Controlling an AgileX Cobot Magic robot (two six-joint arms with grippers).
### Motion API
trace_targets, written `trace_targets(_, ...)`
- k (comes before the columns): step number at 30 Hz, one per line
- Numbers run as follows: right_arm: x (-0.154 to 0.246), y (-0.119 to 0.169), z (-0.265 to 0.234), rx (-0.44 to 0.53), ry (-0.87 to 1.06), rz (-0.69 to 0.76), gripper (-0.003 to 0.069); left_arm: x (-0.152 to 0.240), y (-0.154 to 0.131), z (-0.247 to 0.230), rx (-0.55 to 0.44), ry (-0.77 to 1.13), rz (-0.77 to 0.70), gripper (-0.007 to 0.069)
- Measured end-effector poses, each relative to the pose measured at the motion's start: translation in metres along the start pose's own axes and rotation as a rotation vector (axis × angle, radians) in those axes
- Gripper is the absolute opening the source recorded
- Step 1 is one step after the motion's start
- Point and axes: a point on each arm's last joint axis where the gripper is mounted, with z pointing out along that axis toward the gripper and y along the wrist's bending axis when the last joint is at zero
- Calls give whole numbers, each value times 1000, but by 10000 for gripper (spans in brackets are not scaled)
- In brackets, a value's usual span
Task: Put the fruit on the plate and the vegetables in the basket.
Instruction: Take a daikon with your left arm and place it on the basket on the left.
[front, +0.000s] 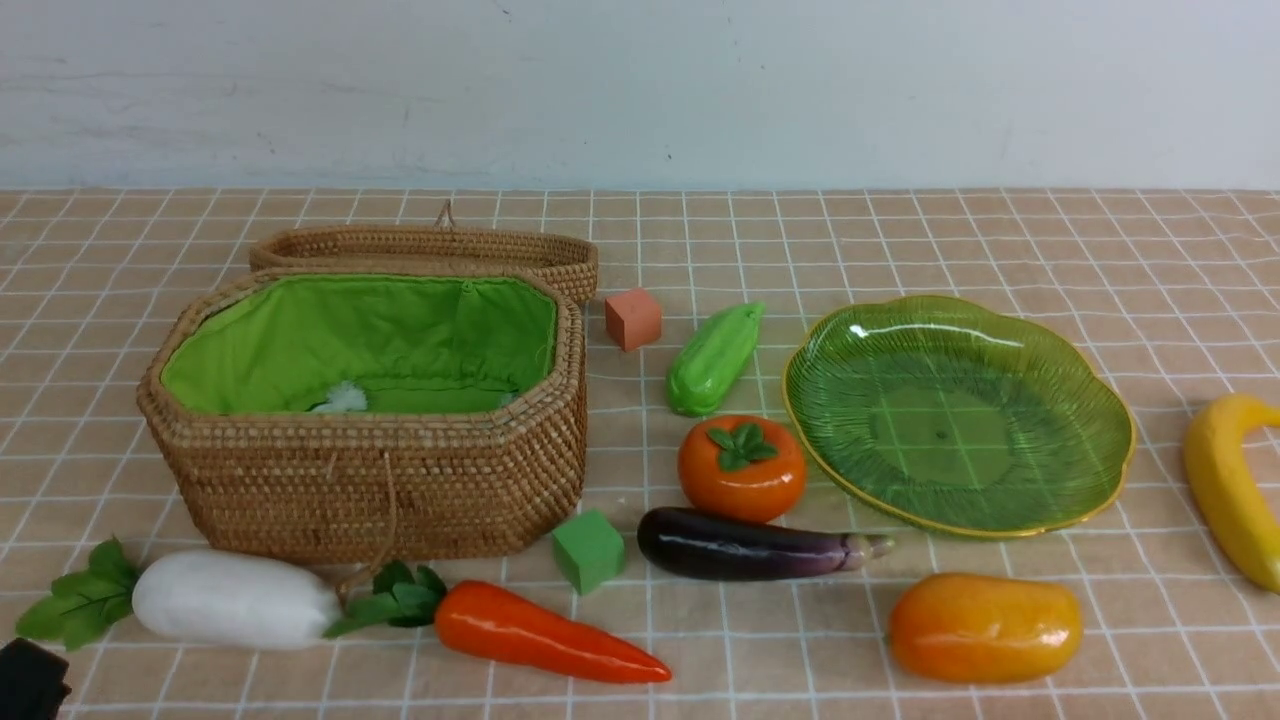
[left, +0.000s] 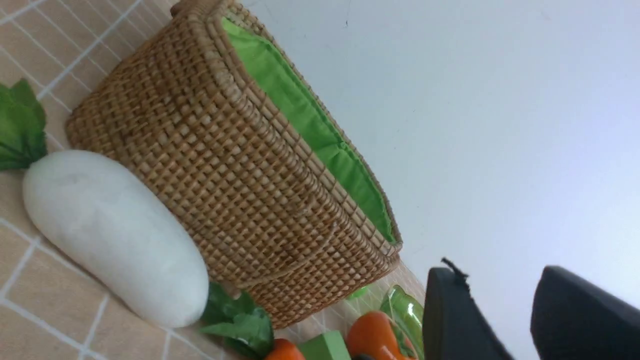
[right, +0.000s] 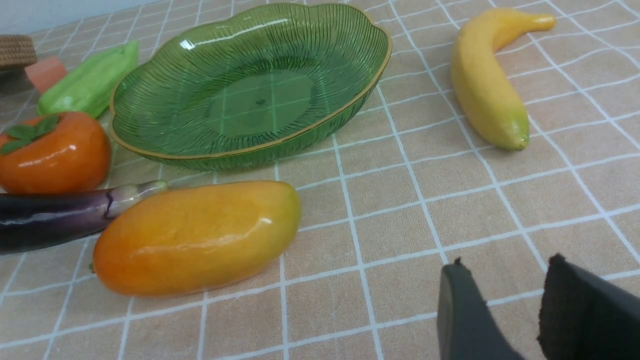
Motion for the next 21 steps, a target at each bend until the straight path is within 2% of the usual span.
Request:
trace_targets(2, 0, 0, 0, 0, 0, 0, 242, -6, -14, -2, 22, 18, 33, 188)
trace_targets(5, 0, 0, 0, 0, 0, 0, 242, -16, -37, -5, 33, 69, 172, 91)
trace_targets(8, -1, -1, 0, 7, -11, -24, 242, -22, -53, 1, -19, 186, 289, -11)
trace_targets(10, -2, -1, 0, 9, -21, -25, 242, -24, -61, 6, -59, 281, 342, -13)
trace_targets(12, -4, 1, 1, -23, -59, 111, 242, -25, -75, 16, -136, 511, 442, -13)
trace_targets(13, -6, 3, 1, -45, -81, 197, 242, -25, -79, 19, -154, 587, 482, -13)
trace_targets(14, -6, 3, 1, -49, -86, 214, 242, -24, -79, 19, -165, 622, 491, -13)
trace_targets(15, -11, 5, 0, -83, -139, 332, 242, -27, -85, 26, -191, 742, 554, -13)
trace_targets(16, -15, 5, -1, -101, -178, 385, 242, -27, -88, 30, -205, 815, 591, -13)
trace_targets(19, -24, 6, -3, -139, -266, 495, 237, -32, -93, 43, -220, 893, 644, -13)
trace_targets(21, -29, 8, -6, -161, -252, 550, 218, -33, -96, 52, -229, 928, 656, -13)
